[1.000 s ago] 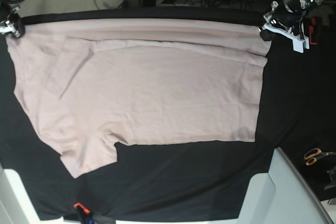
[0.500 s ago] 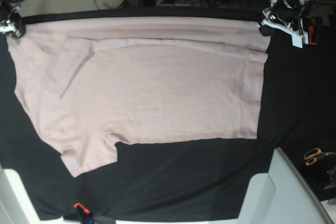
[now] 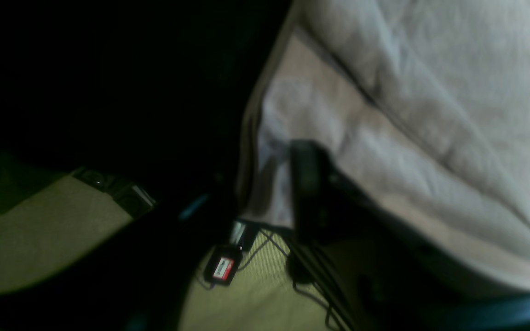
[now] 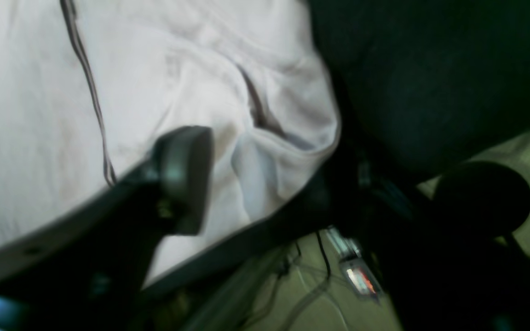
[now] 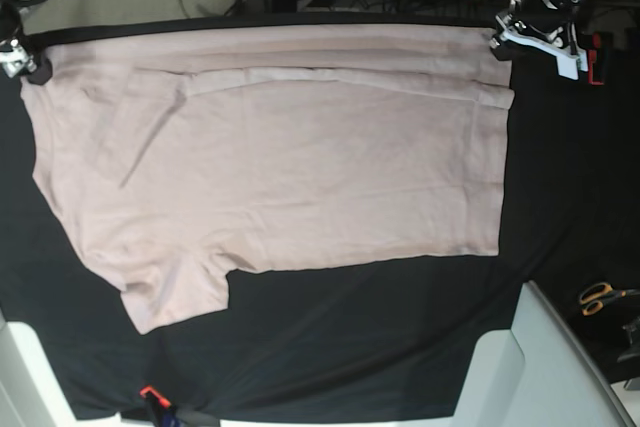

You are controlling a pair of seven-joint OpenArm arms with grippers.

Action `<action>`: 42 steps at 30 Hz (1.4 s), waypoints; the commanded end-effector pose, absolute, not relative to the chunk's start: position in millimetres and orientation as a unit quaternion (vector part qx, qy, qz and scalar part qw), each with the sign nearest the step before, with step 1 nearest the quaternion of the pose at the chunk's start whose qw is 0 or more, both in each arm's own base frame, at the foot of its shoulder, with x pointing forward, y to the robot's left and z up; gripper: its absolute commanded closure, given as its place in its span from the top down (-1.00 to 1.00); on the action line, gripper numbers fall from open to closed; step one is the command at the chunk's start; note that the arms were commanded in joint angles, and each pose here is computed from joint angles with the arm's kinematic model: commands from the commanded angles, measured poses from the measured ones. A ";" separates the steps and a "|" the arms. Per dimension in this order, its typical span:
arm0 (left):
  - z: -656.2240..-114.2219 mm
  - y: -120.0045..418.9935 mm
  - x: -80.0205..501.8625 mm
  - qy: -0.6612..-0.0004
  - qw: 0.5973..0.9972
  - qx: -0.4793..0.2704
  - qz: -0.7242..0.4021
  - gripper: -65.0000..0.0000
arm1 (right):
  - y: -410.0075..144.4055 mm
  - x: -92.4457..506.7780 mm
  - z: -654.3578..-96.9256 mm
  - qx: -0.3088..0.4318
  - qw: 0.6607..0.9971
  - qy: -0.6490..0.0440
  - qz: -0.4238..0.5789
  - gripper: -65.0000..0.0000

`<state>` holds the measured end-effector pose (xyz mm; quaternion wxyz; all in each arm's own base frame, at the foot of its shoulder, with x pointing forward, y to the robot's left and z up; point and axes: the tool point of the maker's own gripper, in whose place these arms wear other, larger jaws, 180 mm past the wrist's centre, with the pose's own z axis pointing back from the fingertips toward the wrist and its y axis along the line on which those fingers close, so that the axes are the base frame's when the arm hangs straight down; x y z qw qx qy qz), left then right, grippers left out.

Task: Fold the T-shirt properly
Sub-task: 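Release the edge and move the right gripper to the sleeve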

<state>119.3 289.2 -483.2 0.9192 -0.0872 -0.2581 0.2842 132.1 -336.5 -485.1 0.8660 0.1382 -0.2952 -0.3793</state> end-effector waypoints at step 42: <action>-362.2 358.7 233.2 -0.403 0.905 0.096 0.097 -0.24 | -330.7 387.6 -473.2 0.064 0.922 -0.368 -0.105 0.29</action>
